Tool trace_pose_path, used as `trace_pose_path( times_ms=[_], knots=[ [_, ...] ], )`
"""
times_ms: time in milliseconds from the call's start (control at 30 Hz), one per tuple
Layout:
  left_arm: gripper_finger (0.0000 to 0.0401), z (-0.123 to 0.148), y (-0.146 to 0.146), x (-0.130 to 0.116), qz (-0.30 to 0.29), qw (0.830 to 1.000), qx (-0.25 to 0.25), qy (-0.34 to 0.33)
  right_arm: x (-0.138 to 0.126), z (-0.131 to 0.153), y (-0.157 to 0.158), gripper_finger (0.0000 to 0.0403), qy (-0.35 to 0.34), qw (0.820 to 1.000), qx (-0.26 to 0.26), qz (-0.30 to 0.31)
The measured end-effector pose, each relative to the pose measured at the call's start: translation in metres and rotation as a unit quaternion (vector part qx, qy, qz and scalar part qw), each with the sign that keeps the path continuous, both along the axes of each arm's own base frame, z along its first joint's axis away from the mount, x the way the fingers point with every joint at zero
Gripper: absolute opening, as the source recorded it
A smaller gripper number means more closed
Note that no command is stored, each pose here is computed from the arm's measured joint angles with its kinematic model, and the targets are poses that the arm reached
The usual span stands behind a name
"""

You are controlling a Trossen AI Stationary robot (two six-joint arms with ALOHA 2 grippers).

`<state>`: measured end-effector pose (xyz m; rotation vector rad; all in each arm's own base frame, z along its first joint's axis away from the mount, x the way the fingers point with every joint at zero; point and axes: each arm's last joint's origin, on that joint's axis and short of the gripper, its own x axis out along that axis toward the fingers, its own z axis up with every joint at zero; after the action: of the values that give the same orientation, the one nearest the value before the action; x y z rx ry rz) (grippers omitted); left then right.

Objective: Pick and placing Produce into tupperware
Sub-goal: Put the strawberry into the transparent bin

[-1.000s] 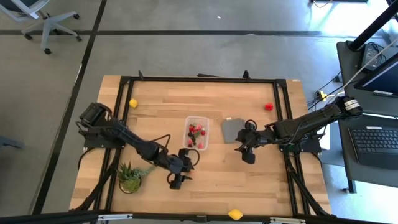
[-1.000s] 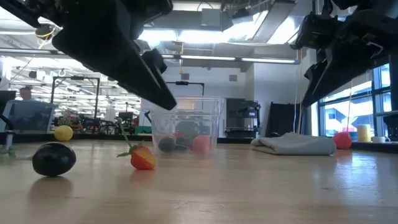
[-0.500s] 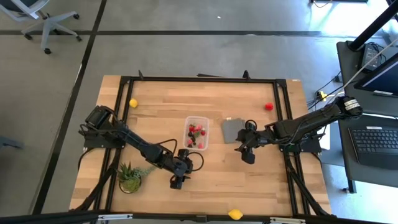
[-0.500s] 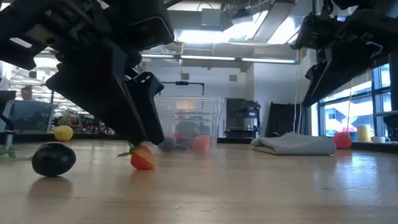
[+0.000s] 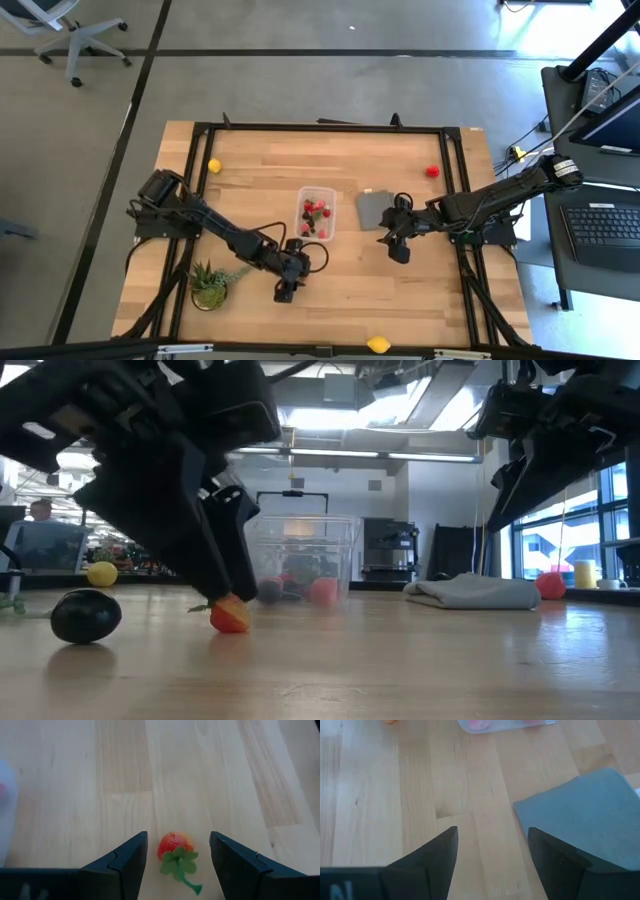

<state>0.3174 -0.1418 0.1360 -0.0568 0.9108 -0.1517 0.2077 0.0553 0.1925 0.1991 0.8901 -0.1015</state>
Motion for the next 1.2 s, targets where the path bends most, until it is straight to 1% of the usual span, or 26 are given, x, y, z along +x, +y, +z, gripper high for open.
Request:
trace_pose_path(
  times_ms=[167,433,633,800,1033,1200],
  knots=[
    [0.0206,-0.008,0.0,0.001,0.006,1.0,-0.001,0.011,0.0,0.0,0.0,0.0242,0.0,1.0,-0.001,0.0],
    [0.0206,-0.01,0.001,0.002,0.01,1.0,0.003,0.014,0.0,0.0,0.0,0.0242,0.0,1.0,-0.001,0.001],
    [0.0192,-0.01,0.001,0.002,0.02,1.0,-0.004,0.015,0.0,0.0,0.0,0.0242,0.0,1.0,-0.001,0.0],
    [0.0181,-0.01,0.001,0.002,0.017,1.0,-0.006,0.016,0.0,0.0,0.0,0.0242,0.0,1.0,-0.001,0.0],
    [0.0179,-0.01,0.001,0.001,0.016,1.0,-0.003,0.015,0.0,0.0,0.0,0.0242,0.0,1.0,-0.001,0.0],
    [0.0179,-0.018,-0.001,0.004,0.017,1.0,-0.002,0.015,0.0,0.0,0.0,0.0242,0.0,1.0,-0.002,0.0]
  ],
)
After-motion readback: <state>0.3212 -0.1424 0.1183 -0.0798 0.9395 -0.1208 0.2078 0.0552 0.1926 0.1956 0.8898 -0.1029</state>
